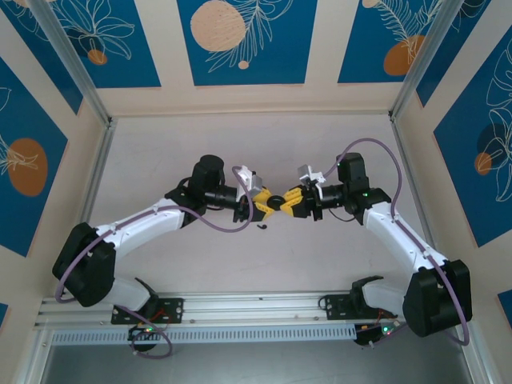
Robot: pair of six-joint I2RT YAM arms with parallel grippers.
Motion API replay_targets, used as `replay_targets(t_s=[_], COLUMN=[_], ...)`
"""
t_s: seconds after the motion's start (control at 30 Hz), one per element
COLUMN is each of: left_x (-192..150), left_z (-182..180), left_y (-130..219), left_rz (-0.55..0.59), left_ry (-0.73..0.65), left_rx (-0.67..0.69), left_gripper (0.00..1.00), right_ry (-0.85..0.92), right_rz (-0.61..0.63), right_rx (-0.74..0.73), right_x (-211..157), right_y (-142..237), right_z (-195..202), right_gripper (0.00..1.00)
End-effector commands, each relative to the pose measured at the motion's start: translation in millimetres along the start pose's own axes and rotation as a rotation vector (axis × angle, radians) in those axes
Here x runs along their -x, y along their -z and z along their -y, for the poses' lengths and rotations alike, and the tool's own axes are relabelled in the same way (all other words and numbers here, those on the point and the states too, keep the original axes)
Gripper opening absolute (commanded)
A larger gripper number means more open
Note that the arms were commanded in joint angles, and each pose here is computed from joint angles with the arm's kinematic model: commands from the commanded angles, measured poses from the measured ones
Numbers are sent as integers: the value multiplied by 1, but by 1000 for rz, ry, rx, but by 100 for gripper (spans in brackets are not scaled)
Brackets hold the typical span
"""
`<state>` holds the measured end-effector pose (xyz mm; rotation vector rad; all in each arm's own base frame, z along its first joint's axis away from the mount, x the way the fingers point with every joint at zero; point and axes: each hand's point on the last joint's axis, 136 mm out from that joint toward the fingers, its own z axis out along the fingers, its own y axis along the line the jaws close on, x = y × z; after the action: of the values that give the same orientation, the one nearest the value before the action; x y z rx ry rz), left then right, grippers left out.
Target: Insert wireless bluetooth earbuds into charging case
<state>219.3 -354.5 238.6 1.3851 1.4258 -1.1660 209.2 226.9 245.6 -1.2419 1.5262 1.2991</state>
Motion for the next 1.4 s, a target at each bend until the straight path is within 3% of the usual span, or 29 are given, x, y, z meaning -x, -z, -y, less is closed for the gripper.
replay_targets(t_s=[0.0, 0.23, 0.4, 0.6, 0.73, 0.93, 1.37], left_x=[13, 12, 13, 14, 10, 8, -2], left_z=[13, 15, 16, 16, 16, 17, 19], left_y=[3, 4, 5, 5, 5, 4, 4], left_rz=[36, 36, 44, 44, 26, 10, -29], left_ry=[-42, -30, -30, -30, -33, -42, -44], left_rx=[-44, -51, -47, -44, -37, -27, -17], left_gripper=[36, 27, 35, 25, 19, 18, 18], right_ry=[23, 15, 11, 11, 8, -29, -92], right_rz=[11, 3, -4, -7, -10, -11, 27], right_rx=[28, 24, 17, 9, -9, -52, -215], right_x=[9, 7, 5, 5, 5, 8, 22], right_y=[-2, -5, -7, -8, -8, -9, 12], right_z=[-4, -1, 0, 3, 6, 16, 57], right_gripper=[18, 19, 19, 19, 28, 44, 47])
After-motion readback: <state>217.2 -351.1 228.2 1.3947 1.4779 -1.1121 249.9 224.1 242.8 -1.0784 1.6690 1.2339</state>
